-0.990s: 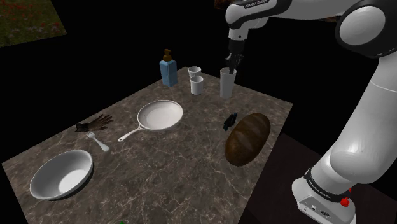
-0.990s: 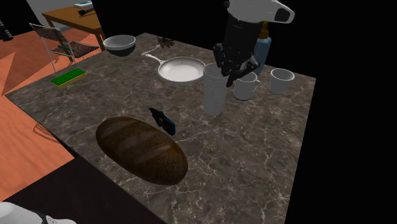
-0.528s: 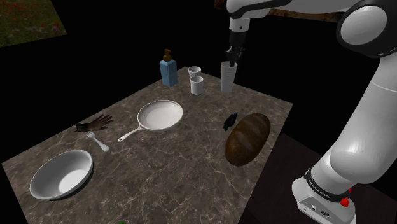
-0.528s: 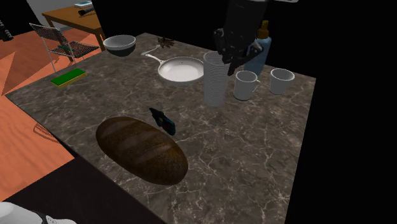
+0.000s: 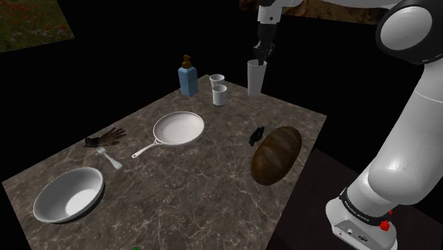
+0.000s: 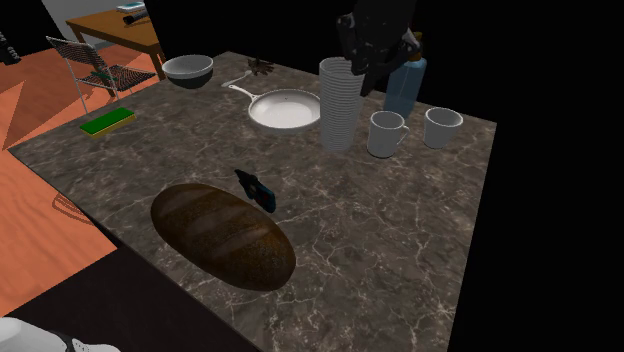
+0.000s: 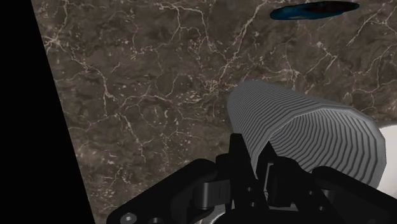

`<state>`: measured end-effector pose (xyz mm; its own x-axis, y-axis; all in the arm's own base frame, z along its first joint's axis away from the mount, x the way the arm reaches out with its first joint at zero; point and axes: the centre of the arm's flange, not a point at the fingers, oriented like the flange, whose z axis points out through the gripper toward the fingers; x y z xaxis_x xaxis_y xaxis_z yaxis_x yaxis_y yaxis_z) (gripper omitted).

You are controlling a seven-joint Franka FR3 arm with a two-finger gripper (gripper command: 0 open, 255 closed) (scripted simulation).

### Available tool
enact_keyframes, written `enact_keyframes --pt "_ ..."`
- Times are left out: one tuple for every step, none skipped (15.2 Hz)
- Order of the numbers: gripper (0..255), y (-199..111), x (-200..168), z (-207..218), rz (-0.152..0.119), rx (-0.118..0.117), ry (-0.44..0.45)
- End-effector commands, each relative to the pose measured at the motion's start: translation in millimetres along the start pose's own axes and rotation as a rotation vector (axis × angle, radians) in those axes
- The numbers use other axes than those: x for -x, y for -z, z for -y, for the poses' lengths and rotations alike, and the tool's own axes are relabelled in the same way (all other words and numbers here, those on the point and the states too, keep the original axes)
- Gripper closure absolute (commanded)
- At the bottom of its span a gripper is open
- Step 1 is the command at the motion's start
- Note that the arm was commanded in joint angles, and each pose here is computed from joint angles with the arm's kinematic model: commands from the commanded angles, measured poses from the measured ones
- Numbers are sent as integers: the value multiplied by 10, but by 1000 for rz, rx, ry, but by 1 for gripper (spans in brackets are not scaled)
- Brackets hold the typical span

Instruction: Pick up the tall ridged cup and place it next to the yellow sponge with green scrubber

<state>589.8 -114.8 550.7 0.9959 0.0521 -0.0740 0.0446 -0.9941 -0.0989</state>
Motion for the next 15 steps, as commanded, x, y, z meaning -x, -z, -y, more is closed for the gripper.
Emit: enact_keyframes --pt "255 109 -9 1 0 0 0" --pt "255 161 -5 6 0 0 0" --pt "255 213 -1 11 0 0 0" --pt "255 266 3 16 0 0 0" --pt "255 318 7 21 0 0 0" --pt "255 371 11 27 0 0 0" --pt "255 423 15 32 0 0 0" --pt "255 475 19 37 0 0 0" --pt "255 528 23 42 0 0 0" --pt "255 580 27 48 0 0 0" --pt "255 614 29 51 0 0 0" --pt "255 598 102 160 0 0 0" --pt "255 582 175 269 0 0 0" --pt "255 567 248 378 0 0 0" --pt "255 551 320 487 0 0 0"
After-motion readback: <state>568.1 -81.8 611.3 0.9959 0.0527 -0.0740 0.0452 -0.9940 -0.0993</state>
